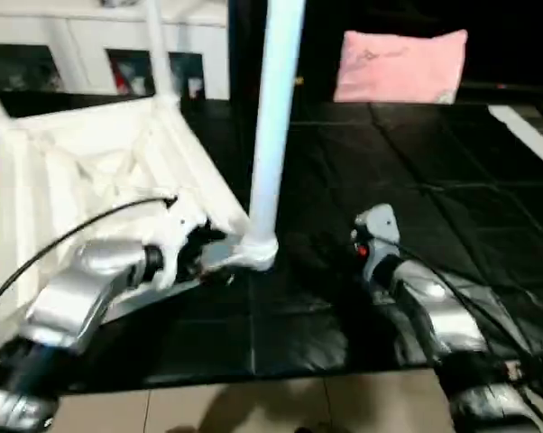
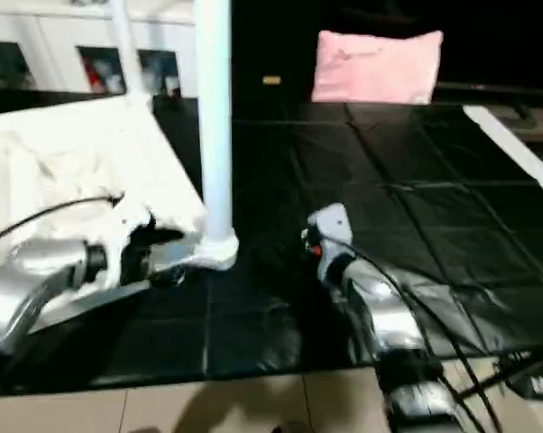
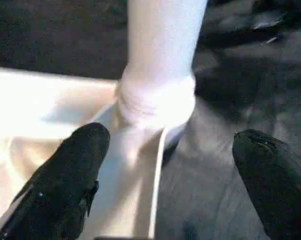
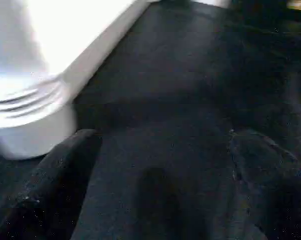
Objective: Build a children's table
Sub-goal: Rotate leg to tighten
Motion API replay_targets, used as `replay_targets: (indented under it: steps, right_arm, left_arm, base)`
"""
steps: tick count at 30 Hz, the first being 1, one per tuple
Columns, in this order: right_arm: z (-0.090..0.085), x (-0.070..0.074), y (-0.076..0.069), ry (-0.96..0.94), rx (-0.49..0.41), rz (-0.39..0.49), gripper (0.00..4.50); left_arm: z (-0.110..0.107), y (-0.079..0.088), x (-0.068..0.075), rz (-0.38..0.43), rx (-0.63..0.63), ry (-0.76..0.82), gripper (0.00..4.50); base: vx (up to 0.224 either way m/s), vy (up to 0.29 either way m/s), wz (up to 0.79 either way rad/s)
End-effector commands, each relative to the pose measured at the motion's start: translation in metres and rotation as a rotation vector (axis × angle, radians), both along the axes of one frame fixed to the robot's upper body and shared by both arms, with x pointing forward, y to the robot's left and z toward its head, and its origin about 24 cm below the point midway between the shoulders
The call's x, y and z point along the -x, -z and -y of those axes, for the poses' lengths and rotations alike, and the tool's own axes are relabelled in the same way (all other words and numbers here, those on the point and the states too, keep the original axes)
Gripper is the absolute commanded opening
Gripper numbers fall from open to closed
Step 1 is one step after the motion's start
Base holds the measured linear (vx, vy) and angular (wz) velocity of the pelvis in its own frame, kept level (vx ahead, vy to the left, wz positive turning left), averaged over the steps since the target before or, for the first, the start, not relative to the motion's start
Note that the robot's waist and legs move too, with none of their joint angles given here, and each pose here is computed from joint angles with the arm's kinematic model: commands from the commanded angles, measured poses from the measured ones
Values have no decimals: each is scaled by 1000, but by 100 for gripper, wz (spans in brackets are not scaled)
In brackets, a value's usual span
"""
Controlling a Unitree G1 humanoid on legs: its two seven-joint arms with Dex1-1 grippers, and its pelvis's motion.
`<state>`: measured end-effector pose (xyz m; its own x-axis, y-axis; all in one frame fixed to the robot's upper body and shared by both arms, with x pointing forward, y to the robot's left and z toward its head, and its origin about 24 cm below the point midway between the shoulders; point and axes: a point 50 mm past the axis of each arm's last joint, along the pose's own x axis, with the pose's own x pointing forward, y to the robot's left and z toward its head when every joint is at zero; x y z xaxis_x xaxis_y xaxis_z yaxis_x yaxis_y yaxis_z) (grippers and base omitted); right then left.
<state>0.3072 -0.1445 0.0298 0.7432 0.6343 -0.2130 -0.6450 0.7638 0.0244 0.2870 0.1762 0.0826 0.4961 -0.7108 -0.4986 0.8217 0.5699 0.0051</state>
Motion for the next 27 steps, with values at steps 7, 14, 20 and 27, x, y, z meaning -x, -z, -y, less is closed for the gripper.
replay_targets:
  steps: [7,14,20,27]
  right_arm:
    - [4,20,-17,-243,15,-33,450]
    - [9,27,-22,-296,12,-50,450]
    - [9,32,-25,-324,7,-62,450]
    - [10,32,-25,-315,7,-66,450]
  left_arm:
    - [-7,7,-7,-40,-101,-68,364]
    - [-9,7,-16,-48,-116,-70,288]
    - [-10,5,-24,-48,-139,-50,236]
    - [-8,6,-25,-64,-143,-29,176]
  base:
    - [0,0,0]
    - [0,0,0]
    - [0,0,0]
    - [0,0,0]
